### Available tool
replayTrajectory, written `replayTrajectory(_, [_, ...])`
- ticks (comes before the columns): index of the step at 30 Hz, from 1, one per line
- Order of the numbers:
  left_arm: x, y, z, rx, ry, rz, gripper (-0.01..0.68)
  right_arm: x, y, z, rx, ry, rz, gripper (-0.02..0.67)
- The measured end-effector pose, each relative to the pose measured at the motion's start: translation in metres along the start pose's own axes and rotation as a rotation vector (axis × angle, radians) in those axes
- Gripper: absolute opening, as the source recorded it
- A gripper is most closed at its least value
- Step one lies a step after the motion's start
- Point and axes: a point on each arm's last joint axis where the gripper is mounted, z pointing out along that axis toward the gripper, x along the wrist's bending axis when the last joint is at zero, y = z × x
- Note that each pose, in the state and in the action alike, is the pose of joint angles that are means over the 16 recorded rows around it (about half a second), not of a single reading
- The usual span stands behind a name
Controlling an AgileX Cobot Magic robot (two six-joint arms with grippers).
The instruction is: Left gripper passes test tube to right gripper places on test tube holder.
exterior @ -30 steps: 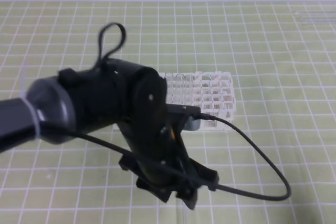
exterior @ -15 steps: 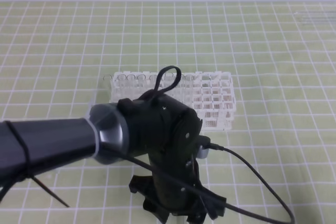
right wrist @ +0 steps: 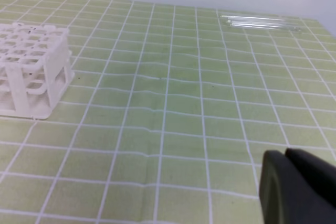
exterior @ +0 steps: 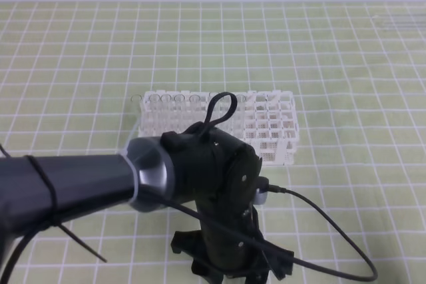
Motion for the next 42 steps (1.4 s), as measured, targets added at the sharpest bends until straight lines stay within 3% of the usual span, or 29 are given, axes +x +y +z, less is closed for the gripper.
replayTrajectory(15, [0.000,-0.001,0.012,0.044,0.022,-0.031,0.317,0.000,0.000,0.000,-0.001,0.000,0.000,-0.018])
replayTrajectory(31, [-0.007,-0.006,0.006,0.022,0.025,0.004,0.152,0.000,0.001,0.000,-0.002,0.000,0.000,-0.018])
replayTrajectory(42, [-0.002,-0.009,-0.007,-0.004,0.068,0.046,0.135,0.000,0.001,0.000,-0.002,0.000,0.000,-0.018])
